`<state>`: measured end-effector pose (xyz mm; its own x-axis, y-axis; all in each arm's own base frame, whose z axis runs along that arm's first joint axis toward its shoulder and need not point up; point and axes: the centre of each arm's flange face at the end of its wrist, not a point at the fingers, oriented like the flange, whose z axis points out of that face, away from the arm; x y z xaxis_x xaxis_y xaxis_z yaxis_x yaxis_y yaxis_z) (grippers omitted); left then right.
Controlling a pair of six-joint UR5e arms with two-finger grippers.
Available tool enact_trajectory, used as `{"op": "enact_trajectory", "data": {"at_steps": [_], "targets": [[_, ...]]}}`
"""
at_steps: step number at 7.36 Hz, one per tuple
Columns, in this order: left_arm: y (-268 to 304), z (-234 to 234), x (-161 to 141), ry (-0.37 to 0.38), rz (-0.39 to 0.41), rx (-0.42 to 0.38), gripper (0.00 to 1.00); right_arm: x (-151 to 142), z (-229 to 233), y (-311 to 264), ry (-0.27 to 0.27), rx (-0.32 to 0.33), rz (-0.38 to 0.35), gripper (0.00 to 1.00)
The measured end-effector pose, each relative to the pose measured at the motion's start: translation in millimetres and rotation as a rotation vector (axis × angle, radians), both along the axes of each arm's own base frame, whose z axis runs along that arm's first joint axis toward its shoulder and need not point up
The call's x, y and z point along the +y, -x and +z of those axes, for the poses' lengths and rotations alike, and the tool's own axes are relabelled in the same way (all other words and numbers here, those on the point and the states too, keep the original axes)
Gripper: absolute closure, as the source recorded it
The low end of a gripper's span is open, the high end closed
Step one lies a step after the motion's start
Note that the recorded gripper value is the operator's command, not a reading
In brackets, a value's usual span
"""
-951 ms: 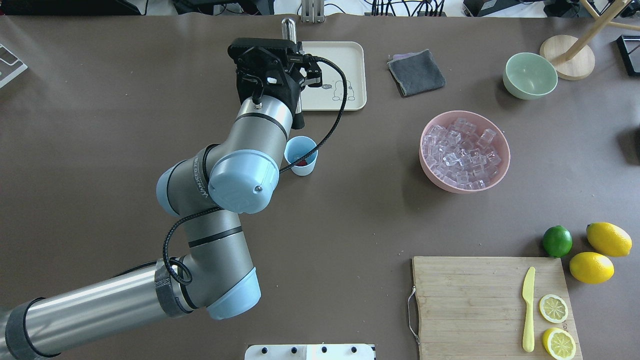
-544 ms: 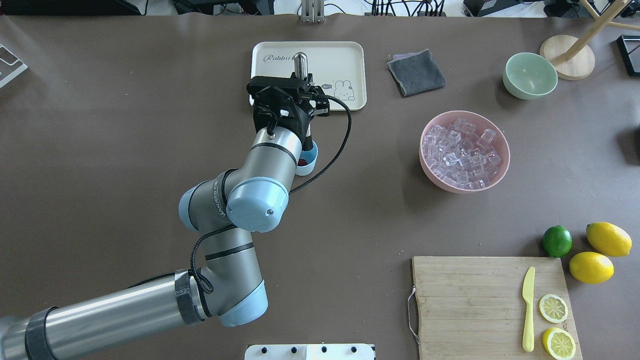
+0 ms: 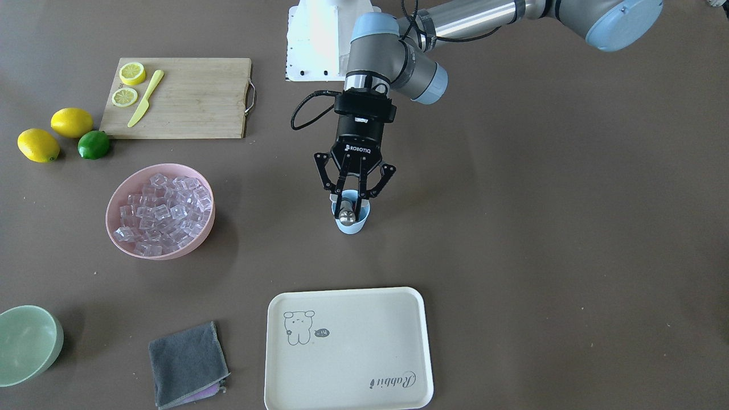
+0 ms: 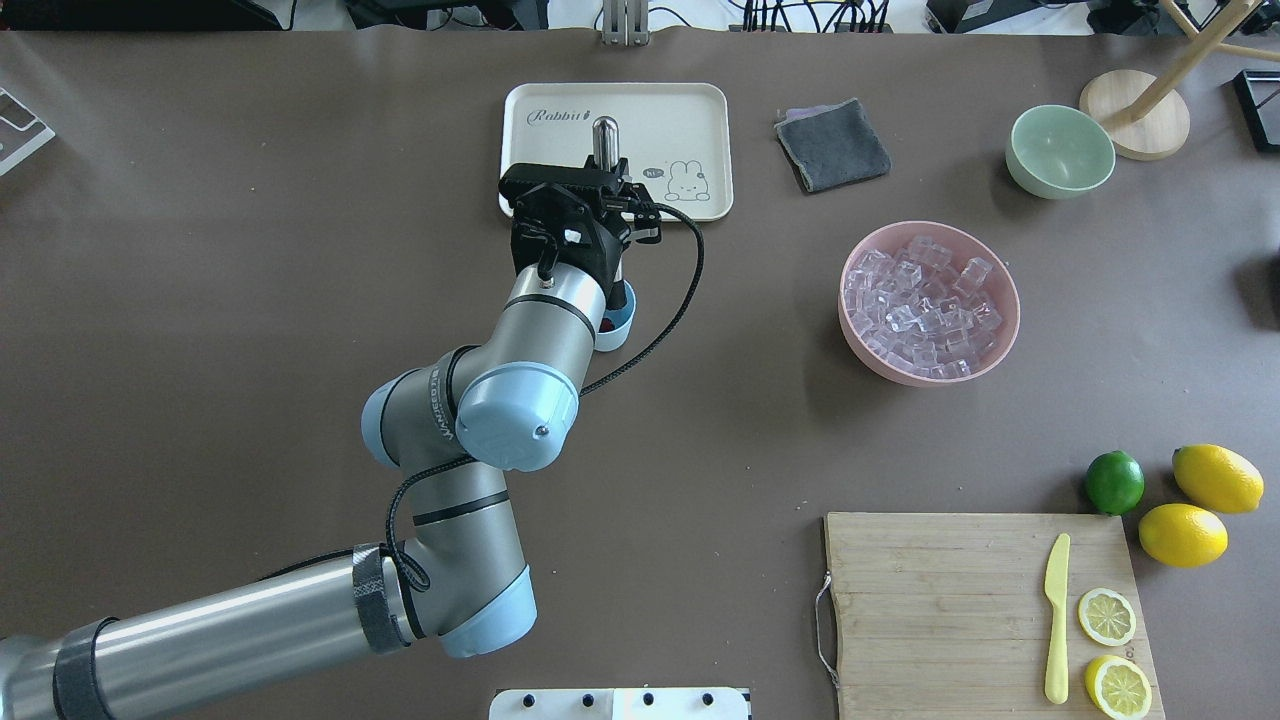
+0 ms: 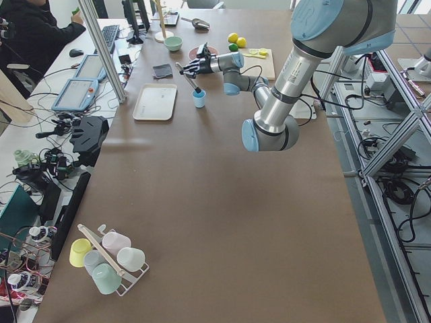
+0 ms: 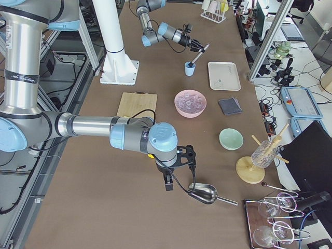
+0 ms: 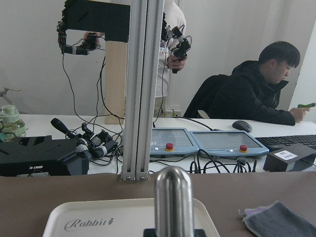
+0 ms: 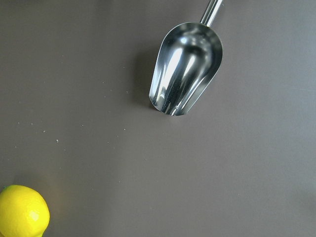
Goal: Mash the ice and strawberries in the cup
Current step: 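Push the rod up and down inside the cup with the left gripper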
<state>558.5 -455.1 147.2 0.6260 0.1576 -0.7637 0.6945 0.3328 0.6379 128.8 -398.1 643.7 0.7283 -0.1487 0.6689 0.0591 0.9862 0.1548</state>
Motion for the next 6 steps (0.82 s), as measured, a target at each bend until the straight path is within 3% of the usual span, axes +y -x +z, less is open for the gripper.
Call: {"op": "enact_trajectory", "data": {"at_steps": [4,6], "targets": [[-9,22,-5,0.017,-0.002,-0.04,0.74,-2,-1,0,0.002,0.002,0.004,0.0],[3,5,-4,-0.016,0.004,-0.055,0.74,-3,-1,0,0.002,0.005,0.004,0.0]]}}
